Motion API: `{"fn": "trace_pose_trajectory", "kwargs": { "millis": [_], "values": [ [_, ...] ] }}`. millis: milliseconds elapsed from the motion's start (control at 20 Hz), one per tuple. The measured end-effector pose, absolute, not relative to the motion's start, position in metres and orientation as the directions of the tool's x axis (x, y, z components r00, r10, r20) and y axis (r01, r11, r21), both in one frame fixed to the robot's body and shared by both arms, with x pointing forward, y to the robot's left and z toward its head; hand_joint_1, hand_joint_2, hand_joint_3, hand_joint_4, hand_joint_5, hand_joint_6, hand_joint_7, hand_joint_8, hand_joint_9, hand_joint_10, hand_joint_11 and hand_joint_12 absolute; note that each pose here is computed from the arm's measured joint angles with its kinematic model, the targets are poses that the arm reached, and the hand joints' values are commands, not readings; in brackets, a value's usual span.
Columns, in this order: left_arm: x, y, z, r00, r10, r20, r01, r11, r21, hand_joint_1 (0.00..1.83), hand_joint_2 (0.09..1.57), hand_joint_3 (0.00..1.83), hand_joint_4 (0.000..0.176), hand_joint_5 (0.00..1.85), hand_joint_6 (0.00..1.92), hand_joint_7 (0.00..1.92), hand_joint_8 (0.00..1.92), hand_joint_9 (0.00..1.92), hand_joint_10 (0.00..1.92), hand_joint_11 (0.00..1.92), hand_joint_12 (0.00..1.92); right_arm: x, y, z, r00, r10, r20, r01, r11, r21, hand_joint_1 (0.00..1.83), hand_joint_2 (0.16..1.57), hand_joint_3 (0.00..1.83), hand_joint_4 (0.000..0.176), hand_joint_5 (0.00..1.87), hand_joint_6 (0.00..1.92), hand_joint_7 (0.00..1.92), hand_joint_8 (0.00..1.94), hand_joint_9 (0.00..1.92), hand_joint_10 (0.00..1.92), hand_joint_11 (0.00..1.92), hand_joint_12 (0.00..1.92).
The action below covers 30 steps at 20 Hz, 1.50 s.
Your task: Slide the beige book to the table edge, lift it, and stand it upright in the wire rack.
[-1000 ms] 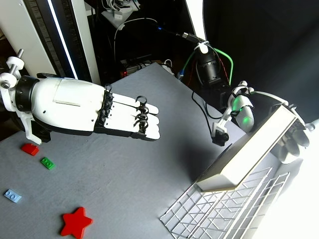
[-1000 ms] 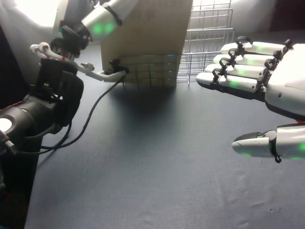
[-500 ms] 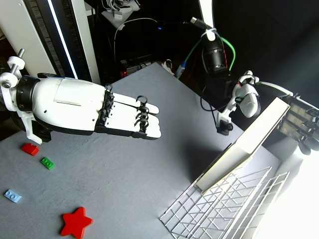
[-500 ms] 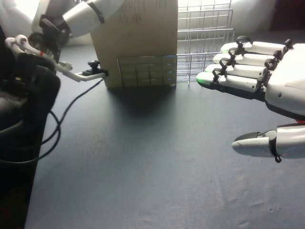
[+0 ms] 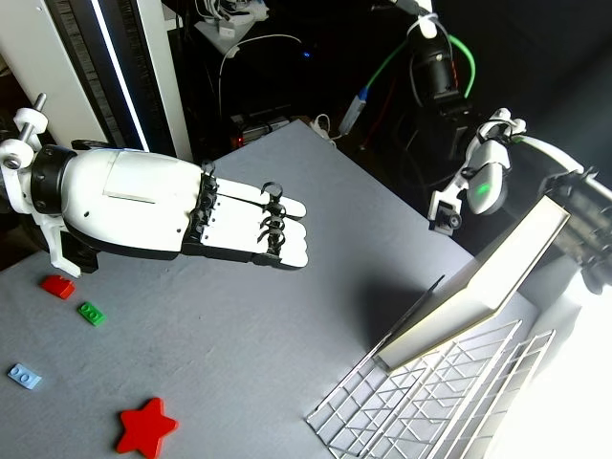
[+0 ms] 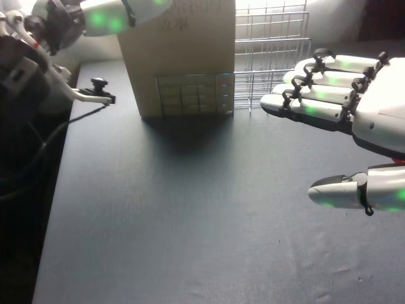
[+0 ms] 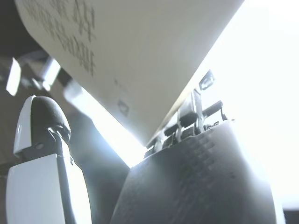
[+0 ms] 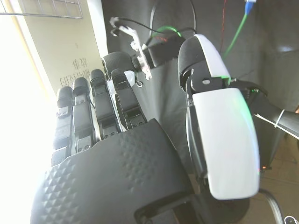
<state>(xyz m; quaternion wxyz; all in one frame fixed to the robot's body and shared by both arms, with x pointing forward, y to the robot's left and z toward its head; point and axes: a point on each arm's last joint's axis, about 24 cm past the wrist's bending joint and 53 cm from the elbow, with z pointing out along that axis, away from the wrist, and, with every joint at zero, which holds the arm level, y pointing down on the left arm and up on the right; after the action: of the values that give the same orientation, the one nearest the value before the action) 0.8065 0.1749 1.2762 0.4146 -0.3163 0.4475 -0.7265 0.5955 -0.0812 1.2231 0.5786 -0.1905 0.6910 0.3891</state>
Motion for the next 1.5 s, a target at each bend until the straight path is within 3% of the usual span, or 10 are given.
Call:
{"fn": "trace_pose_trajectory", "kwargs": {
  "millis": [150, 300, 450, 600, 750, 900, 1200, 1350, 1400, 1500],
  "values": [
    [0.807, 0.189, 1.287, -0.427, -0.903, 0.033, 0.325, -0.187, -0.927, 0.75, 1.00, 0.00, 0.089, 0.11, 0.00, 0.10, 0.00, 0.15, 0.00, 0.00, 0.39, 0.596, -0.081, 1.223, -0.258, 0.187, -0.948, -0.713, 0.625, 0.318, 0.06, 1.19, 0.00, 0.000, 0.03, 0.00, 0.09, 0.00, 0.09, 0.00, 0.00, 0.14],
    [0.806, 0.199, 1.309, -0.405, -0.914, -0.004, 0.362, -0.157, -0.919, 0.77, 0.99, 0.00, 0.087, 0.16, 0.01, 0.09, 0.00, 0.14, 0.00, 0.00, 0.25, 0.596, -0.081, 1.223, -0.259, 0.186, -0.948, -0.713, 0.625, 0.317, 0.10, 1.16, 0.00, 0.000, 0.07, 0.01, 0.12, 0.00, 0.13, 0.01, 0.00, 0.33],
    [0.800, 0.200, 1.327, -0.405, -0.906, -0.120, 0.389, -0.053, -0.920, 0.76, 0.99, 0.00, 0.076, 0.17, 0.00, 0.12, 0.00, 0.17, 0.01, 0.00, 0.67, 0.596, -0.081, 1.222, -0.249, 0.174, -0.953, -0.716, 0.630, 0.302, 0.11, 1.16, 0.00, 0.000, 0.07, 0.00, 0.11, 0.00, 0.11, 0.00, 0.00, 0.22],
    [0.794, 0.207, 1.318, -0.392, -0.883, -0.259, 0.353, 0.115, -0.928, 0.72, 1.00, 0.00, 0.080, 0.12, 0.00, 0.13, 0.01, 0.18, 0.01, 0.00, 0.72, 0.596, -0.082, 1.221, -0.249, 0.171, -0.953, -0.715, 0.632, 0.300, 0.11, 1.15, 0.00, 0.001, 0.09, 0.00, 0.11, 0.00, 0.11, 0.00, 0.00, 0.15],
    [0.792, 0.222, 1.307, -0.366, -0.868, -0.336, 0.297, 0.234, -0.926, 0.68, 0.99, 0.00, 0.076, 0.16, 0.01, 0.21, 0.01, 0.21, 0.01, 0.00, 0.72, 0.596, -0.082, 1.220, -0.252, 0.169, -0.953, -0.713, 0.634, 0.301, 0.08, 1.15, 0.00, 0.000, 0.12, 0.01, 0.16, 0.01, 0.15, 0.01, 0.00, 0.32],
    [0.780, 0.232, 1.315, -0.352, -0.853, -0.385, 0.299, 0.287, -0.910, 0.62, 1.01, 0.00, 0.068, 0.19, 0.01, 0.23, 0.00, 0.23, 0.01, 0.00, 0.73, 0.597, -0.082, 1.217, -0.261, 0.163, -0.951, -0.707, 0.638, 0.304, 0.01, 1.18, 0.01, 0.000, 0.07, 0.00, 0.16, 0.00, 0.13, 0.00, 0.00, 0.10],
    [0.765, 0.261, 1.300, -0.312, -0.835, -0.453, 0.227, 0.397, -0.889, 0.41, 1.10, 0.01, 0.040, 0.47, 0.03, 0.57, 0.02, 0.51, 0.05, 0.00, 1.06, 0.602, -0.089, 1.219, -0.284, 0.204, -0.937, -0.677, 0.649, 0.347, 0.00, 1.18, 0.00, 0.000, 0.40, 0.03, 0.43, 0.01, 0.37, 0.02, 0.00, 0.62],
    [0.755, 0.270, 1.282, -0.314, -0.820, -0.479, 0.165, 0.450, -0.878, 0.35, 1.14, 0.01, 0.033, 0.61, 0.04, 0.69, 0.04, 0.66, 0.11, 0.00, 1.32, 0.612, -0.098, 1.220, -0.299, 0.246, -0.922, -0.641, 0.664, 0.385, 0.02, 1.19, 0.00, 0.000, 0.54, 0.02, 0.63, 0.02, 0.58, 0.04, 0.00, 1.08],
    [0.751, 0.274, 1.274, -0.318, -0.814, -0.485, 0.143, 0.465, -0.874, 0.35, 1.16, 0.01, 0.003, 0.73, 0.05, 0.80, 0.05, 0.68, 0.30, 0.00, 1.42, 0.616, -0.103, 1.220, -0.303, 0.255, -0.918, -0.628, 0.671, 0.393, 0.03, 1.19, 0.00, 0.000, 0.63, 0.04, 0.72, 0.02, 0.68, 0.06, 0.07, 1.11],
    [0.740, 0.278, 1.263, -0.328, -0.808, -0.490, 0.104, 0.485, -0.868, 0.35, 1.19, 0.00, 0.000, 0.95, 0.09, 0.95, 0.34, 0.62, 1.01, 0.14, 1.66, 0.617, -0.105, 1.218, -0.311, 0.250, -0.917, -0.618, 0.679, 0.395, 0.01, 1.20, 0.00, 0.000, 0.77, 0.08, 0.85, 0.06, 0.81, 0.12, 0.19, 1.32]
  ]
}}
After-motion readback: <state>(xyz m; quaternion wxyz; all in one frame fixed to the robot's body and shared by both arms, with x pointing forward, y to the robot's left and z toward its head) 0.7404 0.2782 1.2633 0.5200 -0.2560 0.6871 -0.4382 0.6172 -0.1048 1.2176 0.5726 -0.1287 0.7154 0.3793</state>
